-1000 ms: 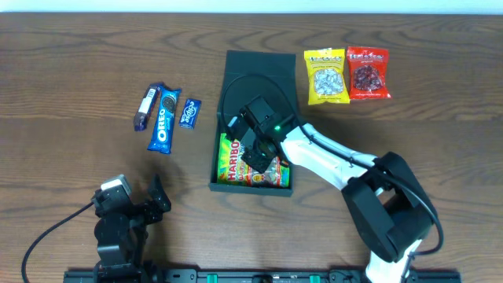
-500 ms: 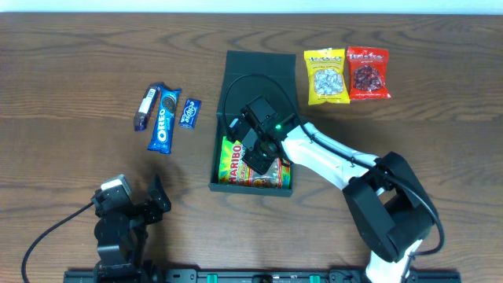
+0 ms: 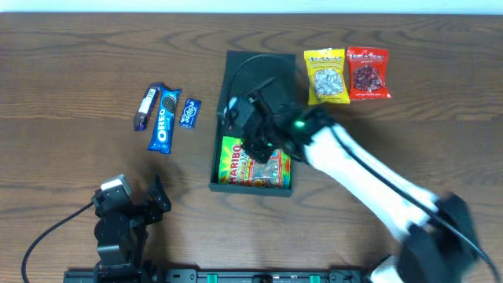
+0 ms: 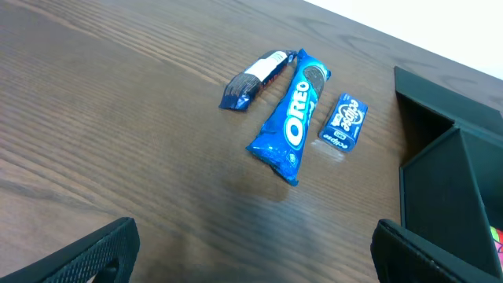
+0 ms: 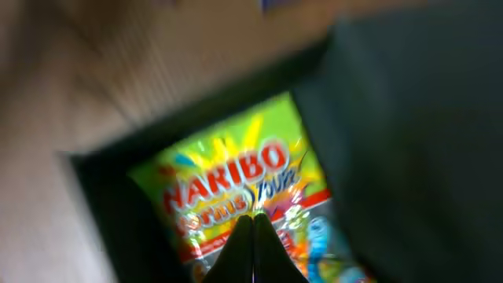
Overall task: Pack container
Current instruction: 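Withdraw the right gripper from the box toward the candy bags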
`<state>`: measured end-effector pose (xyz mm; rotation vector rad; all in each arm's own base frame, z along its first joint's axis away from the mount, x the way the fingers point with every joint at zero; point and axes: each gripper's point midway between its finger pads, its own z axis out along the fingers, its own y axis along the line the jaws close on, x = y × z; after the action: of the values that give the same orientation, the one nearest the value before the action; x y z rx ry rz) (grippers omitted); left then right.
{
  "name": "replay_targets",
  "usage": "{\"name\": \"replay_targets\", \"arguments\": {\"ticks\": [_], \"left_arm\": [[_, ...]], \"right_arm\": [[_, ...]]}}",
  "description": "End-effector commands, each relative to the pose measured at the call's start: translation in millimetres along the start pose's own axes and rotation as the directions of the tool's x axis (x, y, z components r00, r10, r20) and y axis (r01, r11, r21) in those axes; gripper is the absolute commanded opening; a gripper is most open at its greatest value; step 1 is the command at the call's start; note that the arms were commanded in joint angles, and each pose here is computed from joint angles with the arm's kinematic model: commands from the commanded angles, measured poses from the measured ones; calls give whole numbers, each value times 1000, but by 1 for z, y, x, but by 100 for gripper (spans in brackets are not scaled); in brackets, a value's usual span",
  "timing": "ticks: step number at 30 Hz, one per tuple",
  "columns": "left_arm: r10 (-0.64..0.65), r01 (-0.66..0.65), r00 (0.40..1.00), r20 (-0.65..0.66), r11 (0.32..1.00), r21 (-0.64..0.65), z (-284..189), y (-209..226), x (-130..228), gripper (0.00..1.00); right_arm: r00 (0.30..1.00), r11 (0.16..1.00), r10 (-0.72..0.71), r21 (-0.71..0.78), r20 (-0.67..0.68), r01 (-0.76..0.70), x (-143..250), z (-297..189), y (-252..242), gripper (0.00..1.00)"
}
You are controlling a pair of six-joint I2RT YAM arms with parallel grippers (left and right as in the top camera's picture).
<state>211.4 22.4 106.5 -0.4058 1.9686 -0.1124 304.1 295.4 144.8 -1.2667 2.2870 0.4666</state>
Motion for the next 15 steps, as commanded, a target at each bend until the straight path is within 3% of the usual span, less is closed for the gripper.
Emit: {"name": "replay_targets", "arguments": {"ticks": [1, 10, 13, 15], "left_arm": [[-10, 10, 1000, -5, 1000, -19, 2, 5, 4, 95], [-10, 10, 1000, -5, 1000, -19, 2, 5, 4, 95], [-10, 10, 1000, -5, 1000, -19, 2, 5, 5, 95], [-10, 10, 1000, -4, 1000, -19, 2, 5, 4, 95]], "right_arm": [[990, 999, 28, 24, 139, -31, -28, -55, 4, 1], [955, 993, 116, -26, 274, -114, -29, -146, 38, 3], [958, 989, 124, -113, 258, -97, -18, -159, 60, 27], [966, 980, 138, -170, 220, -101, -6, -163, 73, 74]]}}
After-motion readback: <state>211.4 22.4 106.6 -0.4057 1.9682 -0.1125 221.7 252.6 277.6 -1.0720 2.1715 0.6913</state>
